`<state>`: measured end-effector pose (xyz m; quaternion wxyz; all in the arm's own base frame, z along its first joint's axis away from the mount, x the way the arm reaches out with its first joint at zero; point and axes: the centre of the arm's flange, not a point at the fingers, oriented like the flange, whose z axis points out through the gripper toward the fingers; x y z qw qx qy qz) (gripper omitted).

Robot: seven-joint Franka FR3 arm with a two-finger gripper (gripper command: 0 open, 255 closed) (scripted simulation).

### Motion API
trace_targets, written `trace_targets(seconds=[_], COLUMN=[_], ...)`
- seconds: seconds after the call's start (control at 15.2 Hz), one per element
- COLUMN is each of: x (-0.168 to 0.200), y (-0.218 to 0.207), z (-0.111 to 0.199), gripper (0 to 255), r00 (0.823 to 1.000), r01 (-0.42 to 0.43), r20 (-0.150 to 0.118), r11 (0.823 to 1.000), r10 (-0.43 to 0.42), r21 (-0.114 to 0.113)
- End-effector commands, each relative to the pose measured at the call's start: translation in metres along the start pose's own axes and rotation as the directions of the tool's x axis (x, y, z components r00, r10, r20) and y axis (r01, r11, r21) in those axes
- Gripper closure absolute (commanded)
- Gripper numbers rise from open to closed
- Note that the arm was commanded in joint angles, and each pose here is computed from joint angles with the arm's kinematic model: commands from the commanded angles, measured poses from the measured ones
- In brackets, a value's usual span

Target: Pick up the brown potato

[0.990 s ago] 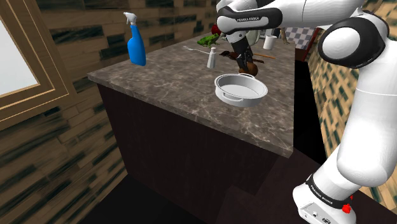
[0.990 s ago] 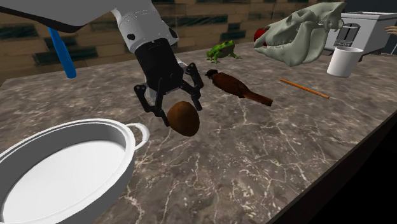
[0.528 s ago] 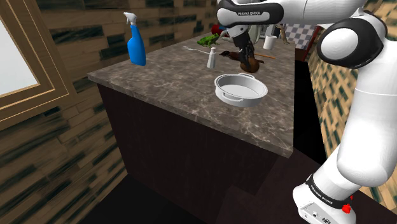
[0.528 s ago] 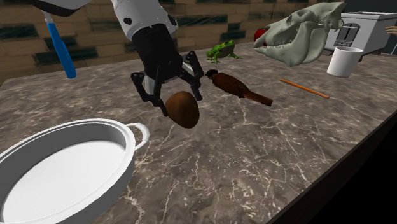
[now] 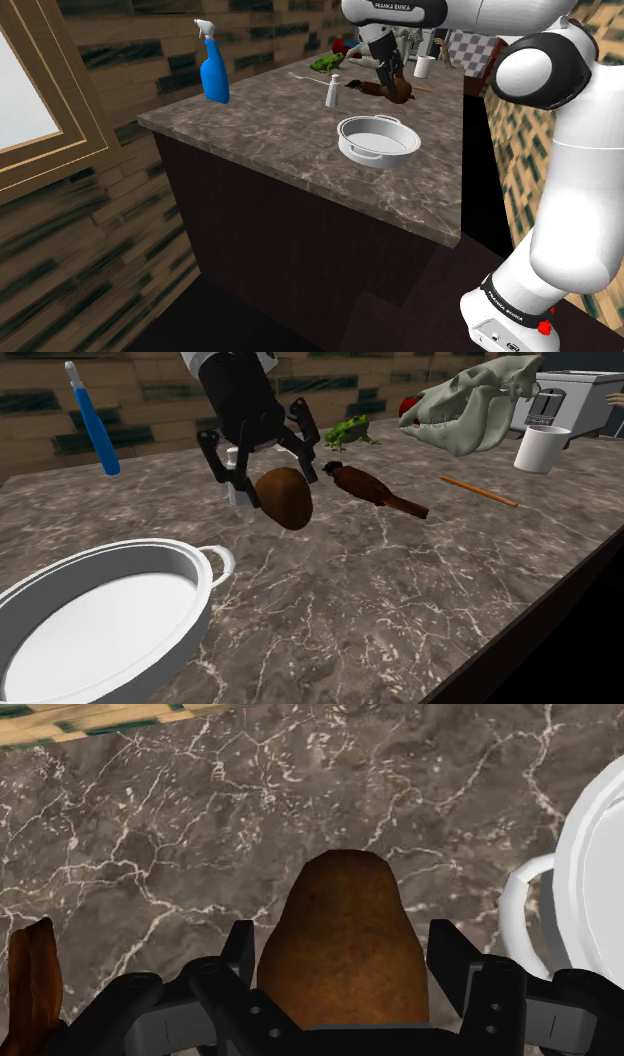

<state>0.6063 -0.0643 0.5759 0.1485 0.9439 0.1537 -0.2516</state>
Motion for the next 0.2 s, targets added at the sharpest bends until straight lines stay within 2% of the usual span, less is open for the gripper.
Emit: trace_targets(seconds=[0.0, 0.13], x=[-0.0054, -0.0058], y=[0.0030, 0.0032], z=[-0.0086, -0.0093], gripper=[255, 255], r00=[1.000, 1.000], r01=[0.000, 0.000], r20=[0.000, 0.000], r11=[1.000, 1.000], r10=[0.000, 0.000], r21=[0.000, 0.000])
